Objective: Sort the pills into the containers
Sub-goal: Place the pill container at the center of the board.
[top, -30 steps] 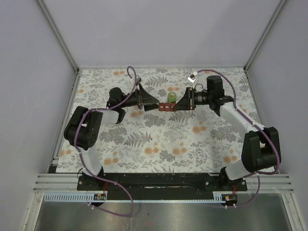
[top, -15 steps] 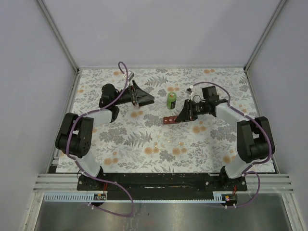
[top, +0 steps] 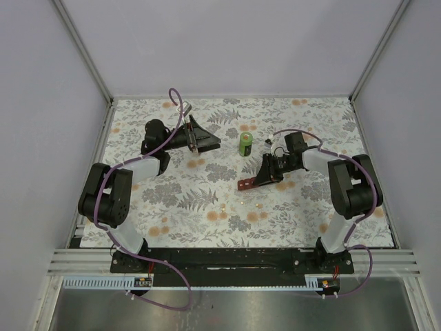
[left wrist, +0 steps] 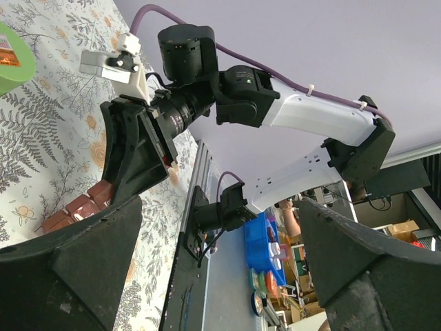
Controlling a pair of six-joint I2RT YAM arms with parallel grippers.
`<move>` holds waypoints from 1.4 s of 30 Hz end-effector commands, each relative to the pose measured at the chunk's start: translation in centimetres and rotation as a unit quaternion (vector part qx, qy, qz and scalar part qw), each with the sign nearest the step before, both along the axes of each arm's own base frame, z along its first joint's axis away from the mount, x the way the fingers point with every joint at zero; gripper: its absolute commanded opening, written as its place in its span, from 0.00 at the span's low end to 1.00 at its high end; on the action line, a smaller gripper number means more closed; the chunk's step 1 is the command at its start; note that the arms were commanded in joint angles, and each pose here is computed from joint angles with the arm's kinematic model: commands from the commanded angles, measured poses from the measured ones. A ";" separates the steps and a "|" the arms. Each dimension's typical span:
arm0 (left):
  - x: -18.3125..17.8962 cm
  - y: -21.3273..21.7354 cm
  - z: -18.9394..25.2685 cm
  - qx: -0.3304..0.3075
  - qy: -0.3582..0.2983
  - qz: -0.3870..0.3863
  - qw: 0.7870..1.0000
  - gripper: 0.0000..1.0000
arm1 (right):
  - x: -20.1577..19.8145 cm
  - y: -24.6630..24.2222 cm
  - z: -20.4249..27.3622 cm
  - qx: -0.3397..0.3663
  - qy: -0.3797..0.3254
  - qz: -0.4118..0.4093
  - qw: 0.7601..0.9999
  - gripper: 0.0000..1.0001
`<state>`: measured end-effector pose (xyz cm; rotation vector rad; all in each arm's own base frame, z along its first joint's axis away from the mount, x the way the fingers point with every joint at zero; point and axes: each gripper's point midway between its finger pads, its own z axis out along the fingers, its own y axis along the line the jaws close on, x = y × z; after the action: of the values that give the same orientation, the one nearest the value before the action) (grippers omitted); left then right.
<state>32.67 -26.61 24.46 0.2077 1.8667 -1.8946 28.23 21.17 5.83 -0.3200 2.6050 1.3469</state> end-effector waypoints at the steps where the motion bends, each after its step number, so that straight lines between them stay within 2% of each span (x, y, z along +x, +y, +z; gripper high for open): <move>1: -0.4 0.3 2.7 -0.014 -0.057 -0.004 0.998 0.99 | 0.9 -0.2 -0.1 -0.010 -0.010 0.003 1.000 0.08; 7: -0.6 0.3 3.1 -0.022 -0.059 -0.008 0.998 0.99 | 1.1 -0.6 -0.9 -0.029 -0.002 0.000 1.000 0.10; 13: -0.7 0.3 3.2 -0.025 -0.058 -0.010 0.998 0.99 | 1.3 -1.1 -1.6 -0.050 0.001 0.001 0.999 0.25; 23: -0.9 0.3 3.5 -0.034 -0.060 -0.016 0.998 0.99 | 1.4 -1.6 -2.6 -0.065 0.015 0.003 0.998 0.33; 30: -0.9 0.3 3.5 -0.035 -0.059 -0.016 0.998 0.99 | 1.4 -1.8 -2.8 -0.070 0.020 0.000 0.997 0.45; 37: -1.0 0.3 3.6 -0.035 -0.061 -0.017 0.997 0.99 | 1.5 -2.1 -3.0 -0.079 0.021 -0.004 0.997 0.47; 42: -1.0 0.3 3.5 -0.036 -0.058 -0.017 0.998 0.99 | 1.5 -2.5 -3.0 -0.088 0.016 -0.005 0.996 0.53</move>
<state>32.28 -26.51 26.39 0.2204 1.8021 -1.9421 29.12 19.26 2.51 -0.2938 2.7654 1.1772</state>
